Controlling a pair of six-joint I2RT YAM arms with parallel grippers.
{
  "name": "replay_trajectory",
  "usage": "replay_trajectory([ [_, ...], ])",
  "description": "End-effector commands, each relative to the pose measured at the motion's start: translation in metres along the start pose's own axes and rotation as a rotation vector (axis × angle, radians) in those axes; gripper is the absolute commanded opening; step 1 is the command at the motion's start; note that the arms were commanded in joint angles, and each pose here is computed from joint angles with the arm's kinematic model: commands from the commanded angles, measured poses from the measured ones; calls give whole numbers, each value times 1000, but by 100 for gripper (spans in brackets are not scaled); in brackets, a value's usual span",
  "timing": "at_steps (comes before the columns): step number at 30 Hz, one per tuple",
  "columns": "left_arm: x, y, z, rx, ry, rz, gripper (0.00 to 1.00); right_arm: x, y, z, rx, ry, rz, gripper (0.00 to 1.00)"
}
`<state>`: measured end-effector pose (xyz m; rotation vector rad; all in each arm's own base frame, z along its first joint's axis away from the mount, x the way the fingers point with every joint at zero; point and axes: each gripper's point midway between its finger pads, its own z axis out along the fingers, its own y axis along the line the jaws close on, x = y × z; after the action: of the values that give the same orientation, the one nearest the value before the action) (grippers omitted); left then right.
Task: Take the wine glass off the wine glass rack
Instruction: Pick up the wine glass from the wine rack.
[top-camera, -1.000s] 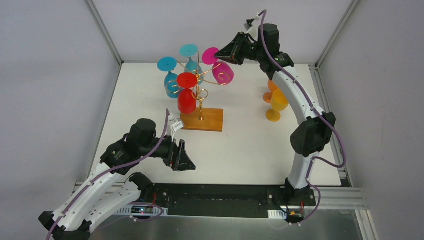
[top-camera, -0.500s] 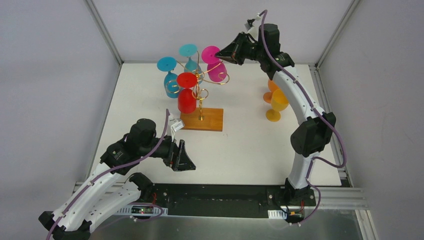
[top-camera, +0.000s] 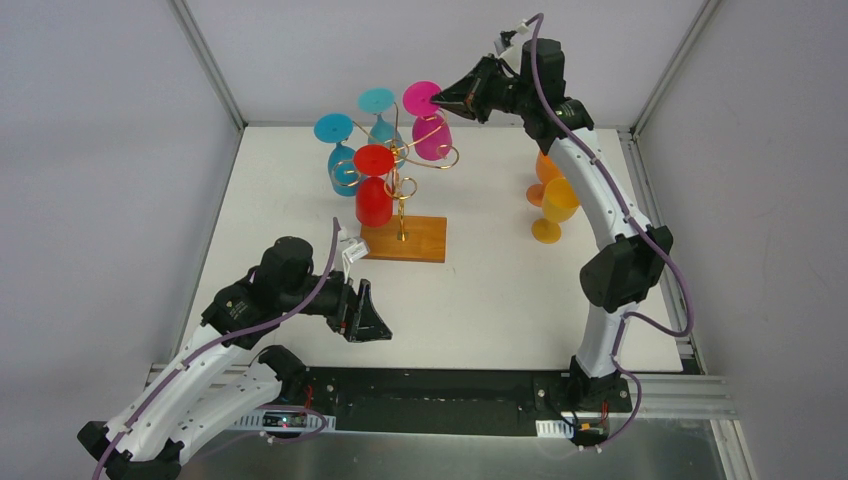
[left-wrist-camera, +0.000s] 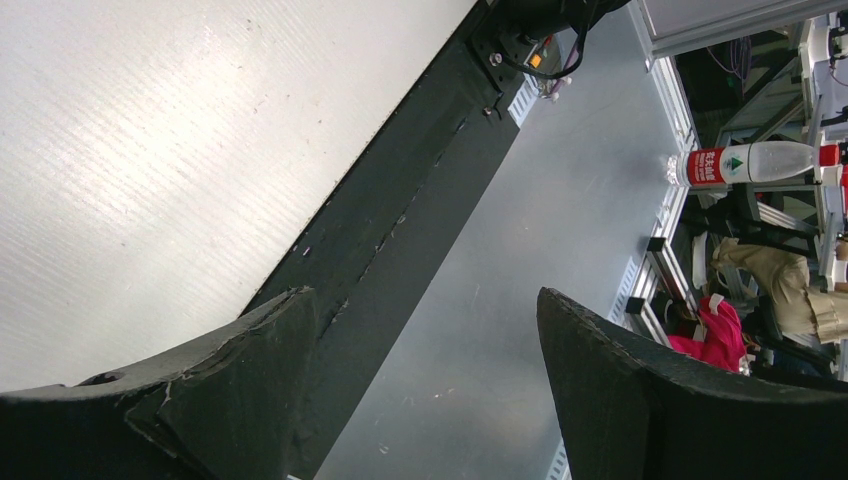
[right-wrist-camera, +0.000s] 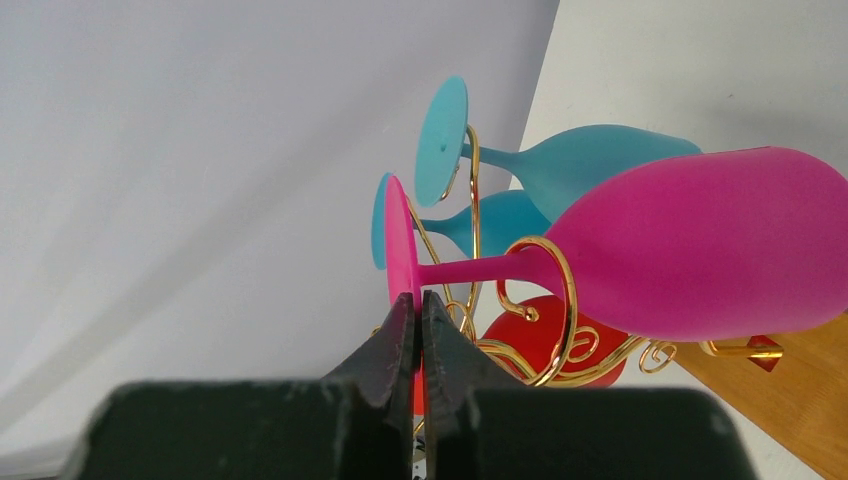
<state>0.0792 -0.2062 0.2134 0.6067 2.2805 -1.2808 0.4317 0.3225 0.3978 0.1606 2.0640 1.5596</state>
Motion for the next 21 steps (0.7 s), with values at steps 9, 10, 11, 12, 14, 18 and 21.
replay_trajectory([
  [9,-1,4,2,-11,-4,22,82,-12,2,-9,11,-24,75,0],
  [10,-1,3,2,-9,-5,23,82,-13,1,-10,13,-28,75,0],
  [11,-1,3,2,-10,-4,22,82,-14,1,-11,12,-32,76,0],
  [12,-1,4,2,-11,-5,22,82,-14,2,-13,11,-34,78,0],
  [14,-1,4,2,-12,-5,22,82,-14,3,-15,8,-40,80,0],
  [18,-1,4,2,-12,-3,21,82,-14,1,-19,14,-43,86,0],
  [21,-1,4,2,-13,-4,19,82,-15,-2,-23,16,-47,97,0],
])
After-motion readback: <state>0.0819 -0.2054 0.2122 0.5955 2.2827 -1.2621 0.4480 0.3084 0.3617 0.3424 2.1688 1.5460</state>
